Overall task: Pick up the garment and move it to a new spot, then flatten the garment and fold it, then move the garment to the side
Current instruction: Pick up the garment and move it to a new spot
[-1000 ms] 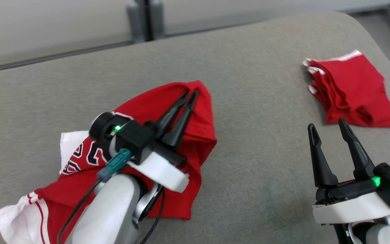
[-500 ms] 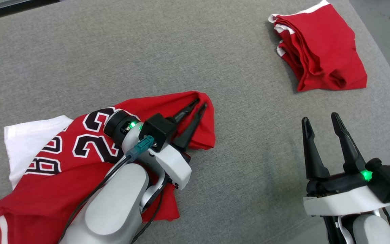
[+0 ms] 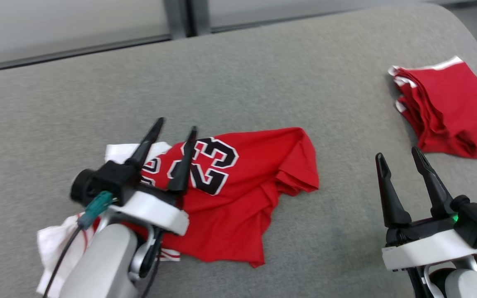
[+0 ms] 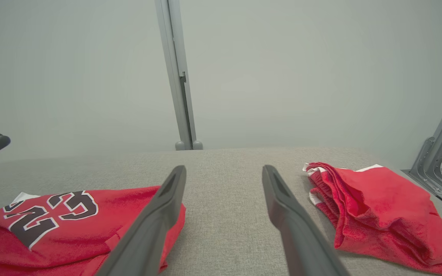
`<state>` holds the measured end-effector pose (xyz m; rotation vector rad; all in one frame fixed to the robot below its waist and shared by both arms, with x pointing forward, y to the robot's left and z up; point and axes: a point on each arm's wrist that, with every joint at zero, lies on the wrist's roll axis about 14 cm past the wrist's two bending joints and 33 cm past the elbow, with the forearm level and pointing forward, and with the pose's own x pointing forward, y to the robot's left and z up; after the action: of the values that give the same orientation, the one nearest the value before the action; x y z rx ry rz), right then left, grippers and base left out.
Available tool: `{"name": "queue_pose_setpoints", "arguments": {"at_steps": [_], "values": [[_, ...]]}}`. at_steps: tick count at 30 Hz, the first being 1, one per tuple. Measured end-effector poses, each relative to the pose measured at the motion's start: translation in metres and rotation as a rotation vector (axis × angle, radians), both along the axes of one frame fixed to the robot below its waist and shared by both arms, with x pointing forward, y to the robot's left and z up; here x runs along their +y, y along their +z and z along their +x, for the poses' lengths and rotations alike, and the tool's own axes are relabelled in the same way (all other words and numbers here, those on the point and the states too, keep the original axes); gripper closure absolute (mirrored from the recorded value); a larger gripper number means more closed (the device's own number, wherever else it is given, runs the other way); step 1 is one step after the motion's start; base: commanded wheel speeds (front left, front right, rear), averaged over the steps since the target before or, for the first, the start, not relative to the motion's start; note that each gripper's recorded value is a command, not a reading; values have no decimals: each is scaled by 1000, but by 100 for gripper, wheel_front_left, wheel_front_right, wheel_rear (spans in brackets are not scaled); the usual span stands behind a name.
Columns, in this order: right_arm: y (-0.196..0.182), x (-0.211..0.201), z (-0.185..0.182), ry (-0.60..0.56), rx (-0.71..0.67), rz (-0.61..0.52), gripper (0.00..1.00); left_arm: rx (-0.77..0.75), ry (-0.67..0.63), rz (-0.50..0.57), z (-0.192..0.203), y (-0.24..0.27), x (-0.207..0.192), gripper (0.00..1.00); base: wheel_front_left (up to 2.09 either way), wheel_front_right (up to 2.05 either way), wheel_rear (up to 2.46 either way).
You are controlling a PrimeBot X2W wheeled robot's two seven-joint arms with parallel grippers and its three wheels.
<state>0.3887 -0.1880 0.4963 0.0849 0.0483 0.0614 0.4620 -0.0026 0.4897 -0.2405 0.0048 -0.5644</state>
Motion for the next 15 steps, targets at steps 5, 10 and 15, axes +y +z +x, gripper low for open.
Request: {"name": "queue_pose_setpoints", "arguments": {"at_steps": [5,10,15], "values": [[13,23,2,82,-23,-2,0,-3,260,23,-6,8,86,0,0,0,0],[22,37,-1,134,-35,-2,0,-4,460,42,-30,14,156,0,0,0,0],[27,49,-9,173,-39,-5,0,-19,585,60,-62,21,203,0,0,0,0]]}}
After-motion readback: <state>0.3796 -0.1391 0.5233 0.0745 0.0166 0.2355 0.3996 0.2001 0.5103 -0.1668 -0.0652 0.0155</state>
